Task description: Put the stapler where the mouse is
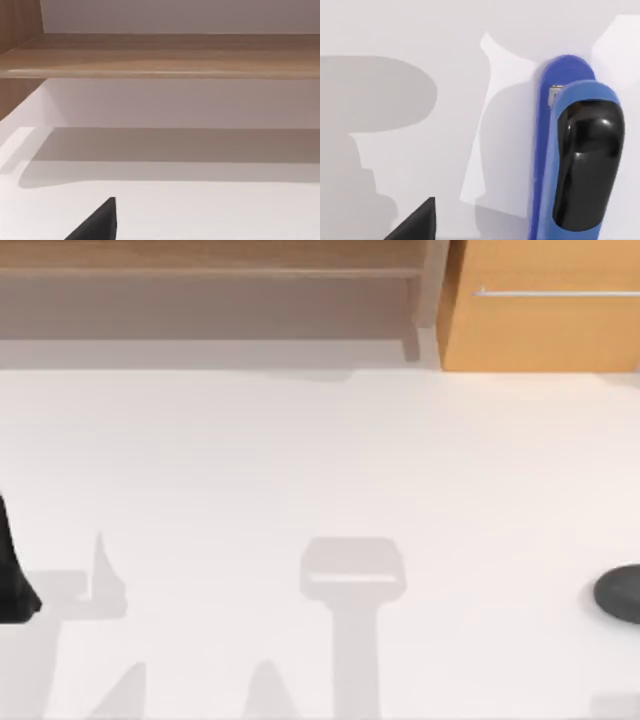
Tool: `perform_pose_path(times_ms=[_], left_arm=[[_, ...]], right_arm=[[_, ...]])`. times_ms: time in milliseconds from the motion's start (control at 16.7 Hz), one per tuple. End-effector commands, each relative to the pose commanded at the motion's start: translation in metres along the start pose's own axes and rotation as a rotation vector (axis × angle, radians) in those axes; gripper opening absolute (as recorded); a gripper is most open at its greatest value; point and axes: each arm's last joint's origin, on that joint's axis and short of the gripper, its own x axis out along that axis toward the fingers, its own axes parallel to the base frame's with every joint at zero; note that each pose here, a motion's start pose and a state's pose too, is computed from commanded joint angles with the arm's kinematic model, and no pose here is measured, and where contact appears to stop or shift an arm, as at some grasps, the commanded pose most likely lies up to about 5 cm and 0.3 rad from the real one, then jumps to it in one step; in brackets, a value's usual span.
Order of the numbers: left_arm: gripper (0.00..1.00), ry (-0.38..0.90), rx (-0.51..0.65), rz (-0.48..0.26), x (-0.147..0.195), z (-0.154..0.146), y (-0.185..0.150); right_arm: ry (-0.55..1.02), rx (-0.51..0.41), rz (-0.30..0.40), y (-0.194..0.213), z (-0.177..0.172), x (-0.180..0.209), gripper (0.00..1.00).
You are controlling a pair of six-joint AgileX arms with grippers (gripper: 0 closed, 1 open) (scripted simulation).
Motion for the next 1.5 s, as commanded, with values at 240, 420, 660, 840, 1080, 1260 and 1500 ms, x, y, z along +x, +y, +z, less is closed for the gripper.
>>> perform_pose_path(times_ms=[240, 420, 660, 840, 1080, 1260, 1500], left_arm=[[1.0, 0.0, 0.0, 0.0, 0.0, 0.0, 0.0], [1.0, 0.0, 0.0, 0.0, 0.0, 0.0, 0.0], [1.0, 0.0, 0.0, 0.0, 0.0, 0.0, 0.0], [1.0, 0.0, 0.0, 0.0, 0.0, 0.0, 0.0], [1.0, 0.0, 0.0, 0.0, 0.0, 0.0, 0.0], [1.0, 0.0, 0.0, 0.0, 0.0, 0.0, 0.0], [1.0, 0.0, 0.0, 0.0, 0.0, 0.0, 0.0]], right_arm=[[0.075, 0.004, 0.026, -0.005, 0.003, -0.001, 1.0], [0.073, 0.001, 0.025, -0.004, 0.003, -0.001, 1.0], [0.077, 0.004, 0.026, -0.004, 0.003, 0.014, 1.0], [0.068, 0.004, 0.023, -0.004, 0.003, 0.035, 1.0], [0.075, 0.004, 0.026, -0.003, 0.0, 0.049, 1.0], [0.075, 0.004, 0.026, -0.003, 0.0, 0.049, 1.0], [0.075, 0.004, 0.026, -0.003, 0.0, 0.049, 0.7]])
